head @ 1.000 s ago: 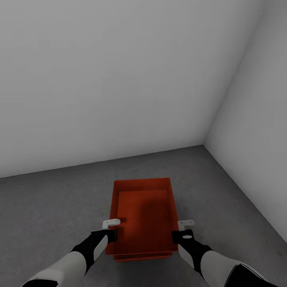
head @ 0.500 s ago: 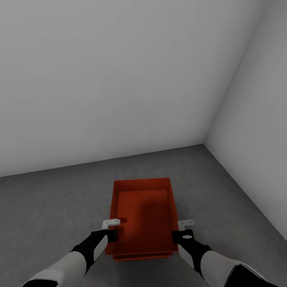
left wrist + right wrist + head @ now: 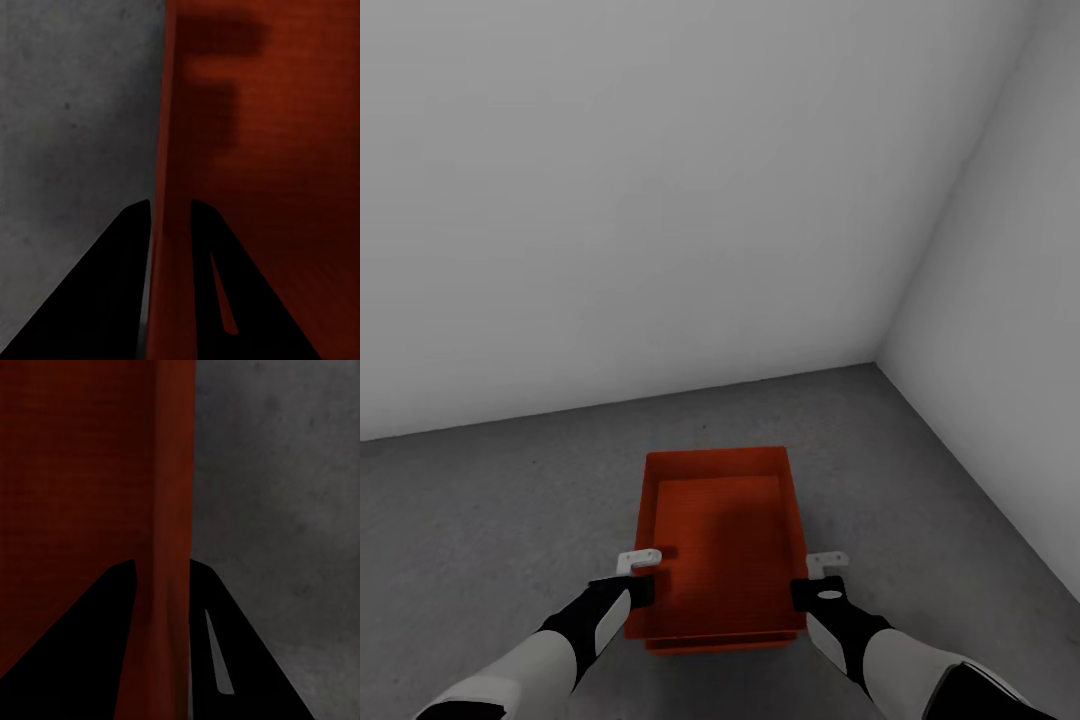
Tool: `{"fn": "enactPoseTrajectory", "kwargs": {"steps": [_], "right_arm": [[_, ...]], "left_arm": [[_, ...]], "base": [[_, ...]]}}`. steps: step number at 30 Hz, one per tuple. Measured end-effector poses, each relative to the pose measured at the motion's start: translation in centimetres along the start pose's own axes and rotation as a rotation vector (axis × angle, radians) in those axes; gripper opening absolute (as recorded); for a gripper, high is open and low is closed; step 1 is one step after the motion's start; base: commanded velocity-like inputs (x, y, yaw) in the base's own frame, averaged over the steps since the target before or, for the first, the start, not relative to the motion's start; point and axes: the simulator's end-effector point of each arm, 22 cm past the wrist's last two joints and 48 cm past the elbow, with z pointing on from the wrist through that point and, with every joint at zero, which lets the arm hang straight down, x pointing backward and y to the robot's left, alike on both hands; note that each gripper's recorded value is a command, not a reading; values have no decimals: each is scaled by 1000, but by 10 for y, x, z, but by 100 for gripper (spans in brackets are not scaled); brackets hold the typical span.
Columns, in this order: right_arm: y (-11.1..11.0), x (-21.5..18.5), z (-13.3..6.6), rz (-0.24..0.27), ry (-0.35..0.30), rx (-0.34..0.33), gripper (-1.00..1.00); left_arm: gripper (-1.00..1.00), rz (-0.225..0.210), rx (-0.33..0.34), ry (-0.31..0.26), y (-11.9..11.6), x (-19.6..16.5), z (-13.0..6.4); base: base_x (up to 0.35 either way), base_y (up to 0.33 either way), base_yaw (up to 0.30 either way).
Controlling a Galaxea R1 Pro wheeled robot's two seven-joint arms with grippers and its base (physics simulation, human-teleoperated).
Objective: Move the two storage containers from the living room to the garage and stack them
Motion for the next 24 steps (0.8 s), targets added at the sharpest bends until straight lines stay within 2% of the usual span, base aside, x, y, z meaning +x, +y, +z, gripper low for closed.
{"fn": "enactPoseTrajectory", "kwargs": {"steps": [10, 24], "right_arm": [[2, 8, 15, 0, 0, 1, -100], [4, 13, 25, 1, -1, 0, -100]], "left_arm": [[-100, 0, 1, -1, 1, 6, 16], [-100, 0, 0, -1, 2, 10, 26]], "base": [[0, 0, 0], [0, 0, 0]]}}
